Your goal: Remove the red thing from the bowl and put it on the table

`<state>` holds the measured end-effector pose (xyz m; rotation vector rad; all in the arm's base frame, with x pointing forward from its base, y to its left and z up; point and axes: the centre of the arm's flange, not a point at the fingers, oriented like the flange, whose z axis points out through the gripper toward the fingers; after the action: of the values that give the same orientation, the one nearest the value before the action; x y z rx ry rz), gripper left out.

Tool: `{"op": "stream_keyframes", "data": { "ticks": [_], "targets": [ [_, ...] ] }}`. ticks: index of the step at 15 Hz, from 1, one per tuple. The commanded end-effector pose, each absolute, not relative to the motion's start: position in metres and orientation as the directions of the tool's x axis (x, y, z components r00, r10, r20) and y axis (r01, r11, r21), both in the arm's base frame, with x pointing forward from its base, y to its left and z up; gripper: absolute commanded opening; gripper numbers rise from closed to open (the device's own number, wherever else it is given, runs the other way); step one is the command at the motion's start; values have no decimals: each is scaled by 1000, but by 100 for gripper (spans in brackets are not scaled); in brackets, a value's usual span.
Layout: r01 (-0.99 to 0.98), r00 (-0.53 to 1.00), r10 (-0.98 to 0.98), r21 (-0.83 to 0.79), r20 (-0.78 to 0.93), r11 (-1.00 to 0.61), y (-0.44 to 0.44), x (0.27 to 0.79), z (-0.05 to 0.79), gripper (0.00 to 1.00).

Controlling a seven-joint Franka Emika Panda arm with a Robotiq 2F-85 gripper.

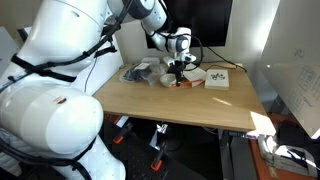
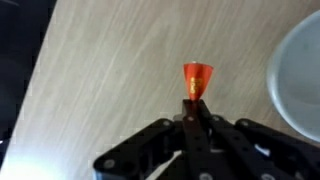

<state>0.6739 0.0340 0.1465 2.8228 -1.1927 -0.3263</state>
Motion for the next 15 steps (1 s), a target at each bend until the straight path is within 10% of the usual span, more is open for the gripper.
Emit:
{"op": "stream_keyframes", "data": {
  "ticks": [1,8,9,15],
  "targets": [
    [-748,634,-761,138,-141,-649,46,572,159,2],
    [-828,553,-831,72,-61,-556,41,503,133,2],
    [-833,548,-835,53,-51,-550,34,498,133,32],
    [-808,579,-811,-75,87,-584,26,511,187,68]
  ]
}}
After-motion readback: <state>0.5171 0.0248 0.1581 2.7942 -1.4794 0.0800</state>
